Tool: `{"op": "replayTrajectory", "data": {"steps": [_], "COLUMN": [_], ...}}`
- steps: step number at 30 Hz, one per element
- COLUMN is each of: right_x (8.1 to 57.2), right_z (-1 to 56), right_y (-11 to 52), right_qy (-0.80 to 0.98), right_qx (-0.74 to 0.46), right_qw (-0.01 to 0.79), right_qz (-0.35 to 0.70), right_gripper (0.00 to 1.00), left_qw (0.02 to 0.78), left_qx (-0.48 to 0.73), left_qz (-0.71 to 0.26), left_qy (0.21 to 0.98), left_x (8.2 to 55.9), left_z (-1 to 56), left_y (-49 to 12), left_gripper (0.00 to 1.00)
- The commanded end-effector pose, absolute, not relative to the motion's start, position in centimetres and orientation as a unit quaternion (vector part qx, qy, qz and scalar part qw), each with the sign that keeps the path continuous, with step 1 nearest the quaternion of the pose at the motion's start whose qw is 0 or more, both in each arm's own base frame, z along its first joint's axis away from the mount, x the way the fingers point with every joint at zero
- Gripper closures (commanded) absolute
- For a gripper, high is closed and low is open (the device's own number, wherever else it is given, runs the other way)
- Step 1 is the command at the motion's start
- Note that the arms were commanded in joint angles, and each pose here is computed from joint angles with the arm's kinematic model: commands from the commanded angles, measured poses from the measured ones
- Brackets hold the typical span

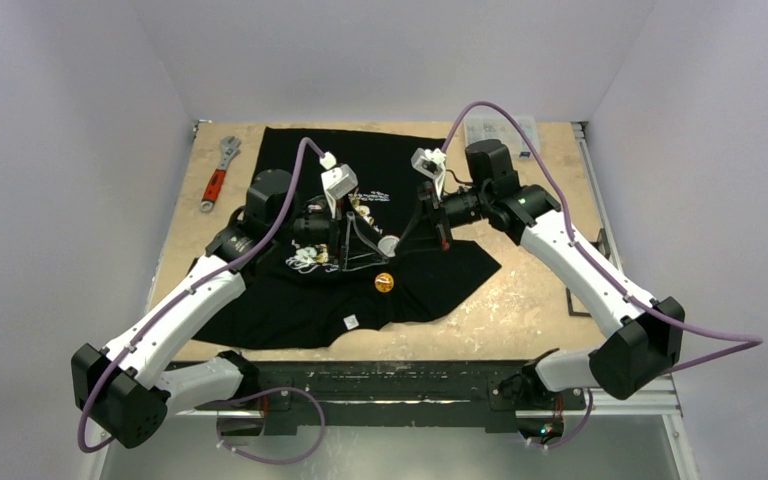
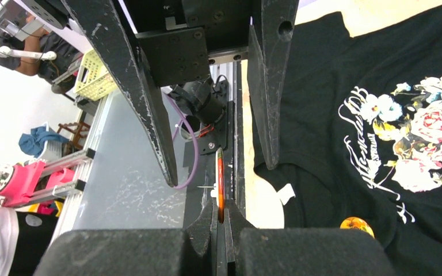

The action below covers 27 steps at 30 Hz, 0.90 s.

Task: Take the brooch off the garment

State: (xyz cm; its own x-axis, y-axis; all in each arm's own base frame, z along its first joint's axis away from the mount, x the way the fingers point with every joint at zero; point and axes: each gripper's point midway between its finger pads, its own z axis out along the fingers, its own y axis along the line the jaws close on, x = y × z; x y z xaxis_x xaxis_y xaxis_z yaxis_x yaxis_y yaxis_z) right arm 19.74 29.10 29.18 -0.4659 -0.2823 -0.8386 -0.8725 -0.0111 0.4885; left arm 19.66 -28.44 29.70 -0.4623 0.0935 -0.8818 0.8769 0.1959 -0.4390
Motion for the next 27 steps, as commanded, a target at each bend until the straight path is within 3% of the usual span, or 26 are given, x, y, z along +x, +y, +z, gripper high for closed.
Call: {"op": "replayTrajectory", "data": {"steps": [1,9,20,27], "right_x": [18.9,18.7,18.5,18.5], "right_z": [30.7,30.7,30.9,31.0], "right_y": [29.0,28.9,28.7,28.7], "right_qy": [0.636,0.633,0.632,0.631], "right_qx": [-0.447,-0.449,-0.450,-0.450], "right_qw": [0.278,0.285,0.290,0.293], "right_qz": [0.564,0.563,0.561,0.560], "right_gripper": [1.00,1.00,1.00,1.00], "left_qw": [0.410,0.410,0.409,0.407], "left_qx": [0.368,0.364,0.346,0.341], "left_qz": [-0.519,-0.525,-0.522,-0.516], "left_qy": [0.654,0.651,0.663,0.672], "left_x": [20.2,20.2,20.8,21.2], "left_z": [32.1,32.6,32.4,32.0], "left_y": [-29.1,-29.7,-30.0,-30.1], "left_gripper": [0.42,0.48,0.69,0.73]}}
